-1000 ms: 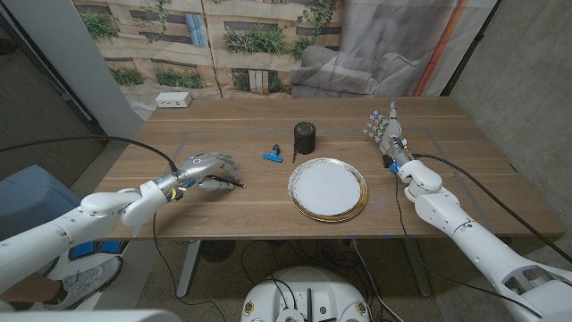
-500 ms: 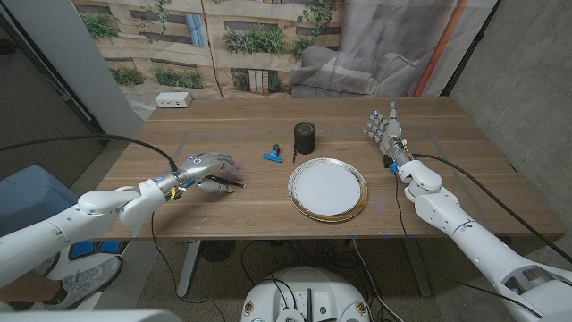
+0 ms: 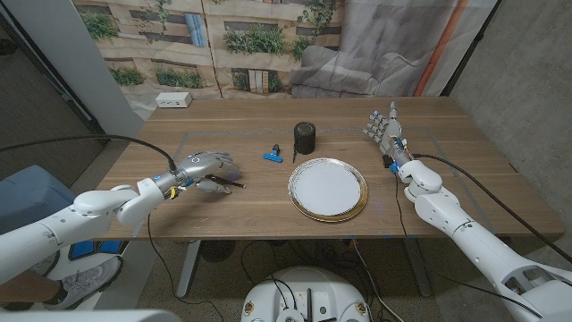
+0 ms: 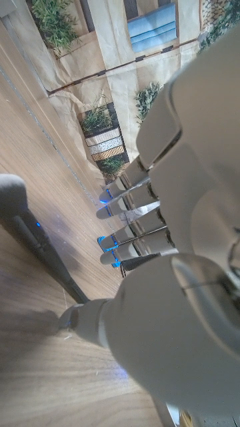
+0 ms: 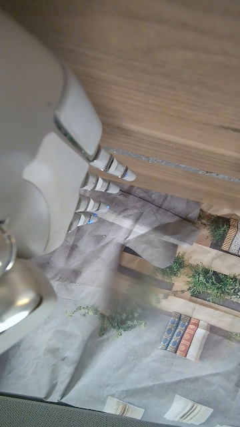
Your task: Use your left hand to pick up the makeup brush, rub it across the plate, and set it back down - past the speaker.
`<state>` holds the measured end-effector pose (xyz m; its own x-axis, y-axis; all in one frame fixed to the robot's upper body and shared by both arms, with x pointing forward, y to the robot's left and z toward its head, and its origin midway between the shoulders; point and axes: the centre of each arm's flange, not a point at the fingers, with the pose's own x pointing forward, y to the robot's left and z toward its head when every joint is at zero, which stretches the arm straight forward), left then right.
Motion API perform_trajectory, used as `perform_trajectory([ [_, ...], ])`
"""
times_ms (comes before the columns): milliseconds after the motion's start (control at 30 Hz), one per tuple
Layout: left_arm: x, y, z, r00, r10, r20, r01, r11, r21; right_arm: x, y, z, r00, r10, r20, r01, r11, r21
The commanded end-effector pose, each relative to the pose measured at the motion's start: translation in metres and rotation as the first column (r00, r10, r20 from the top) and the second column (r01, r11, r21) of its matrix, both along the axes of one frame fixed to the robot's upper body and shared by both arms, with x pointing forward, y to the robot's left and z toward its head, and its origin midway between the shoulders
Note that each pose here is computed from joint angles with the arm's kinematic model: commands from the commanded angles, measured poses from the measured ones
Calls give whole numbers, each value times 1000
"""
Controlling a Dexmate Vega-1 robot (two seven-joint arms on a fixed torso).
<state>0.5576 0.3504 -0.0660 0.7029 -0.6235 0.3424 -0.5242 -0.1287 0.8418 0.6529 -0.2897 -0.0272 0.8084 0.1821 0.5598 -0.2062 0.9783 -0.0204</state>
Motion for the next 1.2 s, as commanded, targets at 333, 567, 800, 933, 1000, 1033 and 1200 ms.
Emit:
perform_trajectory([
  [333, -17, 4, 10, 999, -12, -53, 8, 996, -84, 0, 0, 0, 1000, 0, 0, 0, 1000, 0],
  [567, -24, 11, 19, 999, -25, -32, 20, 989, -149, 0, 0, 0, 1000, 0, 0, 0, 1000, 0],
  [800, -22, 18, 29, 999, -16, -40, 2, 945, -327, 0, 0, 0, 1000, 0, 0, 0, 1000, 0],
  [933, -19, 17, 33, 998, -32, -45, 13, 929, -371, 0, 0, 0, 1000, 0, 0, 0, 1000, 0],
  [1000, -17, 17, 37, 998, -47, -51, 22, 909, -417, 0, 0, 0, 1000, 0, 0, 0, 1000, 0],
  [1033, -16, 17, 38, 997, -48, -54, 20, 898, -439, 0, 0, 0, 1000, 0, 0, 0, 1000, 0],
  [1200, -11, 19, 42, 996, -72, -58, 29, 840, -542, 0, 0, 0, 1000, 0, 0, 0, 1000, 0],
])
